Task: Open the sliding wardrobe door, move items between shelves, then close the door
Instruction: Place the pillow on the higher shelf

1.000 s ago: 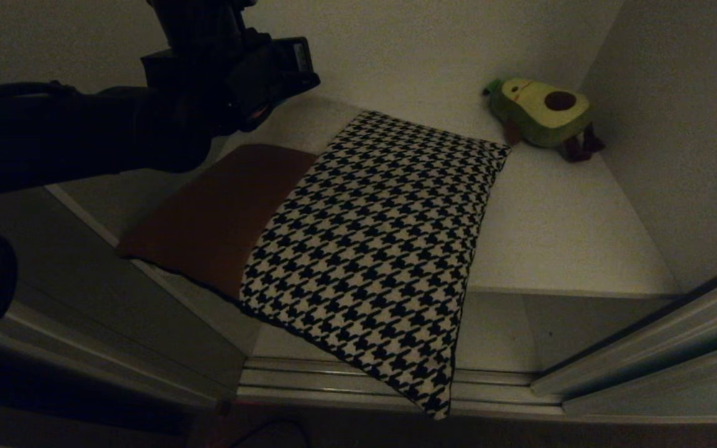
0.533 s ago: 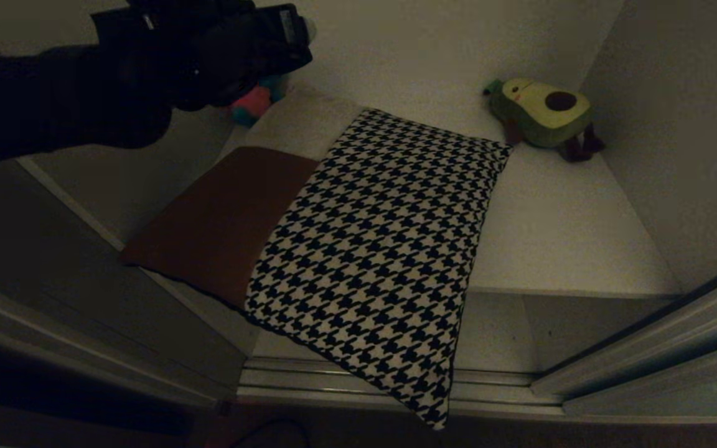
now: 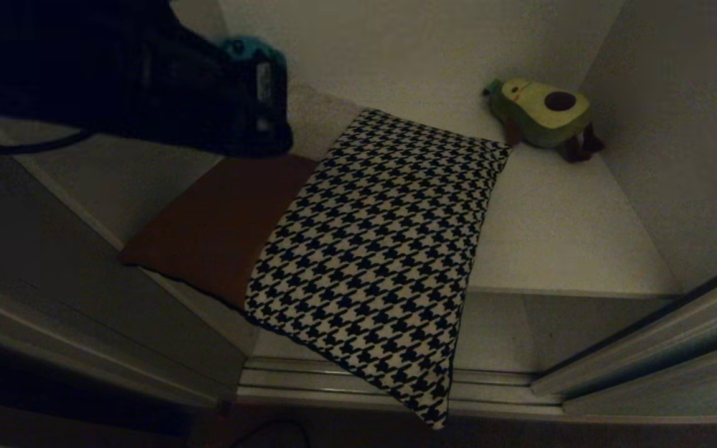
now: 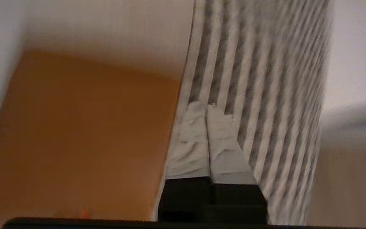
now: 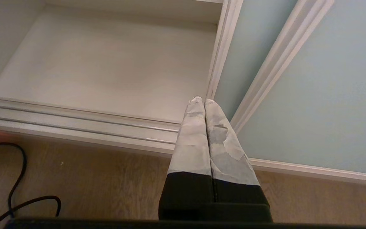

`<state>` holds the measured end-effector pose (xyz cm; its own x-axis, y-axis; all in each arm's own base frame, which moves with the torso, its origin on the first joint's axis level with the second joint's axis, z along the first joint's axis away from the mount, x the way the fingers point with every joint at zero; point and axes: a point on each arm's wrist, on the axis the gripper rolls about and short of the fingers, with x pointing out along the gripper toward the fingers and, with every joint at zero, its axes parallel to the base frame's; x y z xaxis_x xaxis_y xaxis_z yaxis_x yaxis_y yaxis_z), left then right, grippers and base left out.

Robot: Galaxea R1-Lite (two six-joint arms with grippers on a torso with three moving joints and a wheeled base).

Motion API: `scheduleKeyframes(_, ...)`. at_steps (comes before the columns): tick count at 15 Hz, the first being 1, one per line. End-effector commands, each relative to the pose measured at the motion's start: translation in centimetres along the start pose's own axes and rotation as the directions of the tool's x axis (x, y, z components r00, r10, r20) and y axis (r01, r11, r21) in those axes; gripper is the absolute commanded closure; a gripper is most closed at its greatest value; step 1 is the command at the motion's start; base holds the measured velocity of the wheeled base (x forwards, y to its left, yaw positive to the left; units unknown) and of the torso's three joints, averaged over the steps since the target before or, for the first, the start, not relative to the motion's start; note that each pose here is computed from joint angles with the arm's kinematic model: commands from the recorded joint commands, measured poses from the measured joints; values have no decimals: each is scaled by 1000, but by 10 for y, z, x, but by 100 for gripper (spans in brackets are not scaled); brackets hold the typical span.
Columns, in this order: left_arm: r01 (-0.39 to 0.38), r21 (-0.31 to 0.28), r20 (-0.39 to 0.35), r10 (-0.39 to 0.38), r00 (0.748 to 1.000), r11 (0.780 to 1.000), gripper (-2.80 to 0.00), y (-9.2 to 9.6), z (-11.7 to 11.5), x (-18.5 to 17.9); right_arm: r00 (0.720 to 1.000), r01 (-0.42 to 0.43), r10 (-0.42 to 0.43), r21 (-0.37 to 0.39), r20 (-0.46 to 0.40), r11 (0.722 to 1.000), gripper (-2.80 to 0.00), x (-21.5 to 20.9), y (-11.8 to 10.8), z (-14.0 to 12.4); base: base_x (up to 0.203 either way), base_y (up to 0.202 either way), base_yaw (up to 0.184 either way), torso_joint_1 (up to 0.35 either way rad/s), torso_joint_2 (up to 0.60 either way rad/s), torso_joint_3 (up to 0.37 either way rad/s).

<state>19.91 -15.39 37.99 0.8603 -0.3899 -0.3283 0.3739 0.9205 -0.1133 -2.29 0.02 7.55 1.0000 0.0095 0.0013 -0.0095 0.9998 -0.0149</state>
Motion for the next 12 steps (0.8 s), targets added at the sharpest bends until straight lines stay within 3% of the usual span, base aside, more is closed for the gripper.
scheduleKeyframes(1,11,21,-142,-8,990,1000,0,5,-24,-39,1000,-1,1,0,-3,1000,0,0,0,-1,0,0,0,0,0,0)
scheduleKeyframes(3,-6,48,-279,20,960,999,0,10,-46,-47,1000,0,0,0,-3,1000,0,0,0,-1,0,0,0,0,0,0)
scheduleKeyframes(4,-8,70,-367,33,929,998,0,13,-59,-50,1000,-1,1,0,-3,1000,0,0,0,-1,0,0,0,0,0,0)
scheduleKeyframes(6,78,49,-511,-43,858,996,0,15,-78,-58,1000,-1,1,0,-3,1000,0,0,0,-1,0,0,0,0,0,0)
scheduleKeyframes(9,148,26,-629,-99,771,989,0,12,-102,-44,1000,0,0,0,-3,1000,0,0,0,-1,0,0,0,0,0,0)
scheduleKeyframes(10,151,26,-644,-99,759,988,0,9,-107,-33,1000,-1,1,0,-3,1000,0,0,0,-1,0,0,0,0,0,0)
scheduleKeyframes(12,154,25,-631,-104,769,988,0,3,-109,-14,1000,-1,1,0,-3,1000,0,0,0,-1,0,0,0,0,0,0)
